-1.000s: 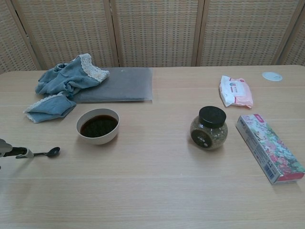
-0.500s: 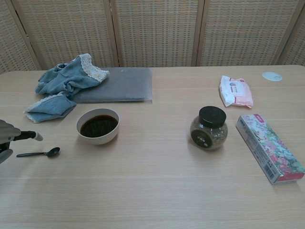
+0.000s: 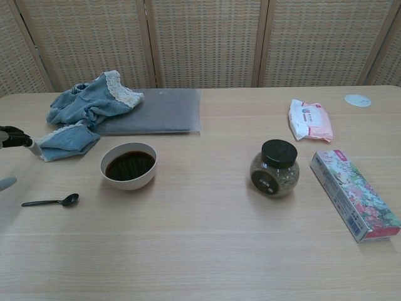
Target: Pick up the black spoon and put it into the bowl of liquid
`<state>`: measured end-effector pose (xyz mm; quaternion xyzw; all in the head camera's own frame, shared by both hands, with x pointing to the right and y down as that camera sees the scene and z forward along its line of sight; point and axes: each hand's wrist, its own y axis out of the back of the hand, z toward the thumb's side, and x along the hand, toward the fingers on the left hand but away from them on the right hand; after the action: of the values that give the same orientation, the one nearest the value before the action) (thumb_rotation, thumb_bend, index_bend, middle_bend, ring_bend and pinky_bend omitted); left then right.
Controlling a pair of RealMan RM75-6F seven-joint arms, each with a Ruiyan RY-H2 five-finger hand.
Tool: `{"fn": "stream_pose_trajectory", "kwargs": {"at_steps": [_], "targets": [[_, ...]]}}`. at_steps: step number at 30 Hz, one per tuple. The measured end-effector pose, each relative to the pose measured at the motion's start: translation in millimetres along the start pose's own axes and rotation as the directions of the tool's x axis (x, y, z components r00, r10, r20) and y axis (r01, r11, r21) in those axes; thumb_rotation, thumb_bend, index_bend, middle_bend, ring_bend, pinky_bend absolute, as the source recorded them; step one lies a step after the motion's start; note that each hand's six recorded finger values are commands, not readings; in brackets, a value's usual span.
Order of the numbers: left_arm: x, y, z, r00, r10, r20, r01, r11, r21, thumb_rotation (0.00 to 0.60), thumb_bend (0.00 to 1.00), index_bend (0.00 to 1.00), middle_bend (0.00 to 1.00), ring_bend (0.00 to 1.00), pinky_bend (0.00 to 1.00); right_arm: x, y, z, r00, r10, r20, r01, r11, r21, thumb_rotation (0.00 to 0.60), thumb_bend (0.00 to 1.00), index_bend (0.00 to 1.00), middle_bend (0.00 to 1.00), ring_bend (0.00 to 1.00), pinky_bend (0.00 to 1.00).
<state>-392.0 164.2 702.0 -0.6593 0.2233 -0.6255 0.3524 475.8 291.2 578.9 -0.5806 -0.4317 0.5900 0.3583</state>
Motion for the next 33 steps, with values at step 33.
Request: {"fn": "stream_pose_trajectory", "kwargs": {"at_steps": [33], "targets": [[12.5, -55.7, -5.9, 0.998, 0.026, -0.061, -0.032, 0.995, -0.095, 0.600, 0.40, 0.49, 0.06, 0.00, 0.00, 1.0, 1.9, -2.7, 1.000, -0.002, 0.014, 0.002, 1.000, 0.008, 0.600, 0.21, 0.17, 0.18, 0.01, 0.04]]}}
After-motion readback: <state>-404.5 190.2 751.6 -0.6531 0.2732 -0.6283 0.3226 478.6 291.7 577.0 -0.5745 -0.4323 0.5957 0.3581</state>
